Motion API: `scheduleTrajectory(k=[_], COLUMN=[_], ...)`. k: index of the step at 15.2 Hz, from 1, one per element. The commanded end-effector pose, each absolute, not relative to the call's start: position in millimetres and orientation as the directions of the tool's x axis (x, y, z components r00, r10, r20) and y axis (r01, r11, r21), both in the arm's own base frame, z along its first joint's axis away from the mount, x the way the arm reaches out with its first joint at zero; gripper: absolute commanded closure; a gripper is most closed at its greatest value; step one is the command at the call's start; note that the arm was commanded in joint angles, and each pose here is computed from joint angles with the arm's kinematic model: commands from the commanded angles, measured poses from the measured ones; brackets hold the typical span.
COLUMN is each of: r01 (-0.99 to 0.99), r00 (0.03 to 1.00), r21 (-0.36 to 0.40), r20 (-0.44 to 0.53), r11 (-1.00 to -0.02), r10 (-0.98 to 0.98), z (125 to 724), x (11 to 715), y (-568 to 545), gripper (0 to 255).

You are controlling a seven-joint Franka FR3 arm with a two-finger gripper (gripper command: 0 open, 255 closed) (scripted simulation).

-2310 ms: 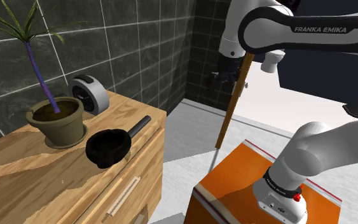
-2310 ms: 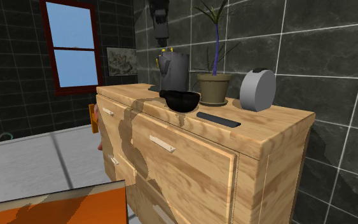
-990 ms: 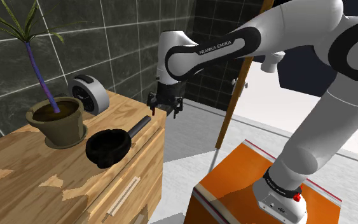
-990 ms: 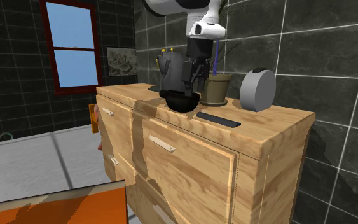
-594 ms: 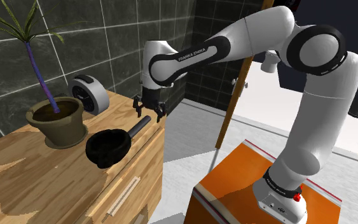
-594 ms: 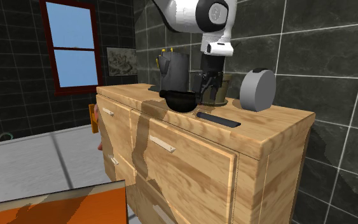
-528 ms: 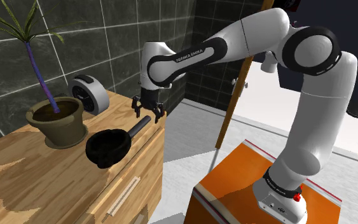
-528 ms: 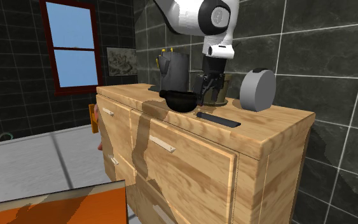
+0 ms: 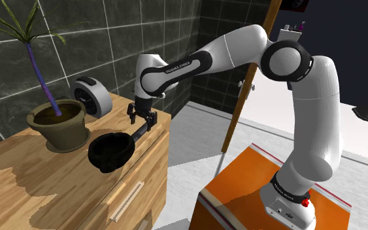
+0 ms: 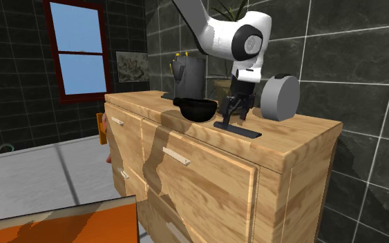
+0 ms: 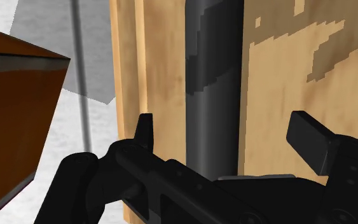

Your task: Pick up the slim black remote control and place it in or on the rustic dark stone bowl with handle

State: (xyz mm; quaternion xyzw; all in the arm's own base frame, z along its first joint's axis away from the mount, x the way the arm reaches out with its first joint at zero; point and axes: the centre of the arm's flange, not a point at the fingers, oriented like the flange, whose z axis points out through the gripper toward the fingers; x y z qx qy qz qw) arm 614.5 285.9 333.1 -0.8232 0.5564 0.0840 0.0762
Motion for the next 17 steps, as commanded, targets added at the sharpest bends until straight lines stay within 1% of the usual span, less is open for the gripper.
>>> scheduleTrajectory(k=[1,4,12,13,17], r01=[-0.93,-0.93,-0.93,-0.93,-0.93], r00=[0.365,0.365,0.365,0.365,0.365], r21=[-0.032,-0.032,-0.032,-0.032,-0.032], r20=[-0.224,-0.224,-0.224,-0.224,-0.224], r11=[-0.367,-0.367,-0.367,-0.367,-0.367], r10=[-0.904,-0.904,-0.904,-0.904,-0.904], z=[321.4,308.1,308.2,308.2,308.8], x=[614.5,613.7,613.8,613.8,612.3], y=[289.0,292.0,291.9,291.9,290.9], gripper=[0,0,0,255,255])
